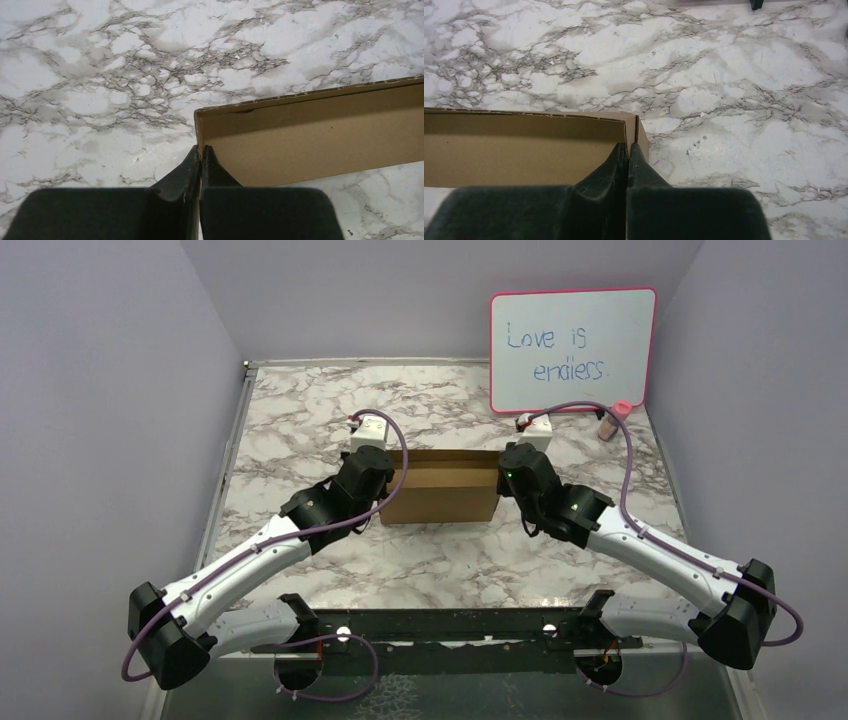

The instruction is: Fold the paper box

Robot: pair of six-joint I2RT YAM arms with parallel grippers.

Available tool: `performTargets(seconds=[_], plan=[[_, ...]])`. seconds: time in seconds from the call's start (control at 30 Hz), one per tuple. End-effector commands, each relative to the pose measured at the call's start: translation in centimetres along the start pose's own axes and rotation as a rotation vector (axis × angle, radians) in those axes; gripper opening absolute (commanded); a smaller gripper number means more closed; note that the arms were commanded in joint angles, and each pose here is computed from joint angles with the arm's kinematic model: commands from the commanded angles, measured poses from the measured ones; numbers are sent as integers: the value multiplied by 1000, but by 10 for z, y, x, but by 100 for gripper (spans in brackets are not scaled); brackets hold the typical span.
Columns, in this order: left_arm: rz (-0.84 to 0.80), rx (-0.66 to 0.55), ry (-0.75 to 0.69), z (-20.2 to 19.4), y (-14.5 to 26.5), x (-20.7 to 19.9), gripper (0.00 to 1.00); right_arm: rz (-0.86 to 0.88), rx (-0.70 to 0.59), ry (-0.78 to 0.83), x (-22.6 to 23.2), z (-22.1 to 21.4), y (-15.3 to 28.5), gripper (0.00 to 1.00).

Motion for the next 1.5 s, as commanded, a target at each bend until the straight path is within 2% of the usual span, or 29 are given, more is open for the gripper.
performTargets(seconds=[0.0,0.47,0.9,1.17,1.47], plan=[[-13,-79,-49,26,16,3,0,77,159,20,9,-37,-3,2],[-25,-69,-45,15,17,5,0,87,162,26,11,-37,-3,2],[-242,23,92,-4,-1,-38,0,112,166,18,15,-38,-4,2],[-204,20,80,-9,-1,-30,0,109,168,20,14,-40,-4,2],[-173,82,79,-38,-8,-26,0,103,165,13,13,-43,-6,2]])
Point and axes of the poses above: each gripper's point midway between its finger pads, its own y axis back along the fingers, its own x axis along the line the jaws close on, z = x × y, the point moved 7 cm from there along y, back along the fingers, and after that the axes turned 3 degrees about -y, right-handed, at the moved point
